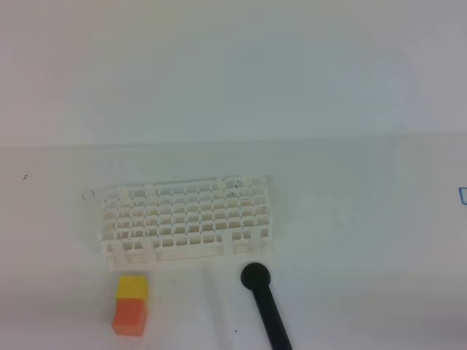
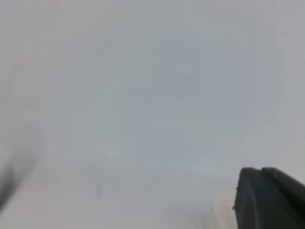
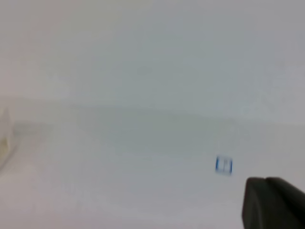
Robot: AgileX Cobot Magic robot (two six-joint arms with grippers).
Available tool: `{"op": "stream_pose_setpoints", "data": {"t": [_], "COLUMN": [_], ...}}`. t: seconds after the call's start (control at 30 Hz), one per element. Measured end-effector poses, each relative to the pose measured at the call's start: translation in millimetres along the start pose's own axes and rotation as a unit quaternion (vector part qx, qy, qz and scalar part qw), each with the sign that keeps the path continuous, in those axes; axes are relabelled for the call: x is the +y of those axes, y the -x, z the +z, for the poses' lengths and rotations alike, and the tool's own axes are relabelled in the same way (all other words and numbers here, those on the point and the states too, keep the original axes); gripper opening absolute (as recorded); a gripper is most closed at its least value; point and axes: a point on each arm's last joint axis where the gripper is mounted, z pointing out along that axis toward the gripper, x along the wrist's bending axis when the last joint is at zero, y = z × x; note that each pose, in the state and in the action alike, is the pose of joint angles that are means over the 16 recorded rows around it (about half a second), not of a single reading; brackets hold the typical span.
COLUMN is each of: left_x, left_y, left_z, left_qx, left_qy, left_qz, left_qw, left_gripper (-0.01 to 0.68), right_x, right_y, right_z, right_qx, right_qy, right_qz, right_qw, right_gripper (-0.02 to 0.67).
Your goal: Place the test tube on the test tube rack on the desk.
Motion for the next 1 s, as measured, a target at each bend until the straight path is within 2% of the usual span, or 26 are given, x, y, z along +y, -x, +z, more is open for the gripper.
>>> {"op": "stream_pose_setpoints", "data": {"t": [0.27, 0.43, 0.57, 0.8, 1.0], "left_x": [5.6, 12.1, 22.3, 62.9, 110.3], "left_y": [-0.2, -0.3, 1.4, 2.2, -0.9], "left_z": [-0.2, -0.5, 0.7, 7.2, 14.9], "left_qx": [0.001, 0.0, -0.01, -0.009, 0.021], "left_qy": [0.031, 0.06, 0.058, 0.011, -0.063], "left_qz": [-0.002, -0.036, -0.058, -0.098, -0.109], "left_qw": [1.0, 0.998, 0.997, 0.995, 0.992], "left_gripper": [-0.001, -0.001, -0.001, -0.001, -0.001], "right_x": [11.1, 22.5, 28.6, 51.6, 83.1], "right_y": [0.5, 1.0, 0.8, 1.5, 6.5], "right_z": [-0.7, -2.8, -4.0, -5.0, -2.5], "right_qx": [-0.003, -0.006, -0.005, -0.004, -0.012], "right_qy": [0.061, 0.124, 0.145, 0.138, 0.071], "right_qz": [0.0, 0.0, -0.012, -0.047, -0.069], "right_qw": [0.998, 0.992, 0.989, 0.989, 0.995], "right_gripper": [-0.001, -0.001, -0.001, -0.001, -0.001]}}
